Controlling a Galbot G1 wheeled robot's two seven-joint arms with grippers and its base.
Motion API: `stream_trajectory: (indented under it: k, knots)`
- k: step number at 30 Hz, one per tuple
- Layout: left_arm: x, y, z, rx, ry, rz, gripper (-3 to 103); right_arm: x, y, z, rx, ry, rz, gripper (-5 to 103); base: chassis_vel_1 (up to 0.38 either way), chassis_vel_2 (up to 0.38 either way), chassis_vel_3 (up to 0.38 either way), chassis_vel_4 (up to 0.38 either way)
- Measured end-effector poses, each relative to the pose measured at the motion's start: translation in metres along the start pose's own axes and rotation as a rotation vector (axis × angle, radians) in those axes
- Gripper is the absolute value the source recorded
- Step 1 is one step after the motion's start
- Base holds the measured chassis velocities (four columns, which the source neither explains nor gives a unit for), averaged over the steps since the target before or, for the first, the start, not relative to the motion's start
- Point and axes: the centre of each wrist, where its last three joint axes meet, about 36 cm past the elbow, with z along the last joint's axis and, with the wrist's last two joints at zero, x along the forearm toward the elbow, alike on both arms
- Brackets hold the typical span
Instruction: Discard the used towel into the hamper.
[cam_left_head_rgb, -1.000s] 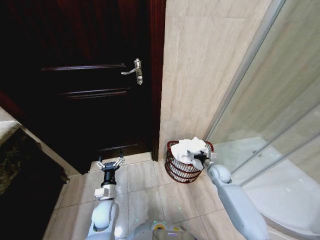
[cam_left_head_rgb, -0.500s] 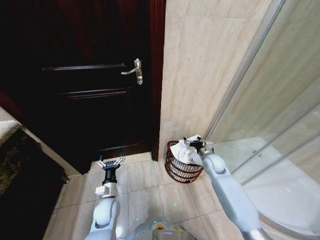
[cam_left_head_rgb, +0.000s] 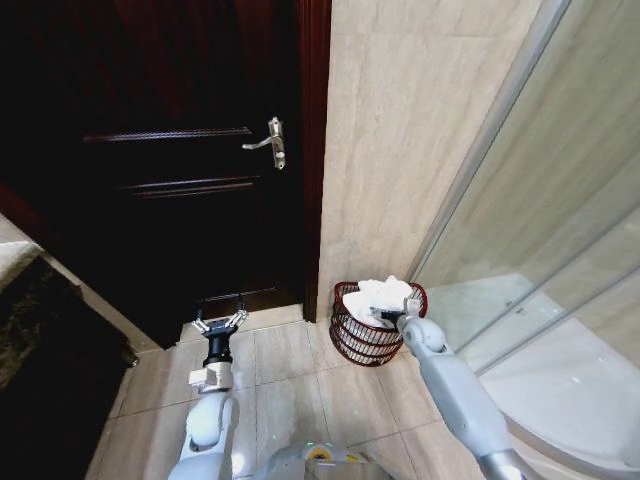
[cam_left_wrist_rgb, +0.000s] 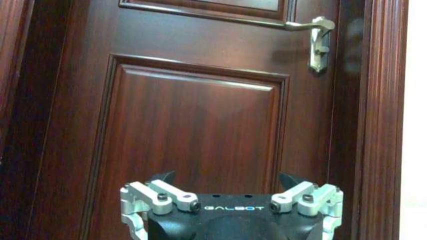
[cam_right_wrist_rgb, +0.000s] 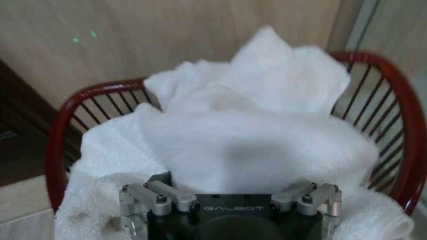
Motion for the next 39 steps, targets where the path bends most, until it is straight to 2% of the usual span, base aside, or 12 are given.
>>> stream_trajectory:
  k: [5, 13, 24, 27, 30, 36, 39]
  knots:
    - [0.000, 0.000, 0.000, 0.003, 0.000, -0.002, 100, -0.013, -0.009, -0.008, -0.037, 0.052, -0.007, 100, 0.000, 0.000, 0.000, 0.000]
    - [0.002, 0.001, -0.002, 0.004, -0.002, -0.005, 100, -0.022, -0.005, -0.016, -0.035, 0.048, 0.001, 100, 0.000, 0.000, 0.000, 0.000]
    - [-0.003, -0.005, -0.004, 0.013, -0.017, 0.010, 100, 0.061, 0.007, -0.017, 0.055, -0.146, 0.023, 100, 0.000, 0.000, 0.000, 0.000]
    - [-0.003, -0.007, -0.005, 0.011, -0.017, 0.020, 100, 0.088, 0.015, -0.035, 0.089, -0.204, 0.034, 100, 0.000, 0.000, 0.000, 0.000]
    - [-0.002, -0.007, -0.005, 0.010, -0.018, 0.021, 100, 0.093, 0.016, -0.049, 0.094, -0.212, 0.022, 100, 0.000, 0.000, 0.000, 0.000]
    - [0.001, -0.006, -0.005, 0.000, -0.017, 0.022, 100, 0.070, 0.013, -0.081, 0.082, -0.186, 0.003, 100, 0.000, 0.000, 0.000, 0.000]
    - [0.001, -0.005, -0.005, -0.008, -0.019, 0.021, 100, 0.040, 0.012, -0.088, 0.066, -0.131, -0.003, 100, 0.000, 0.000, 0.000, 0.000]
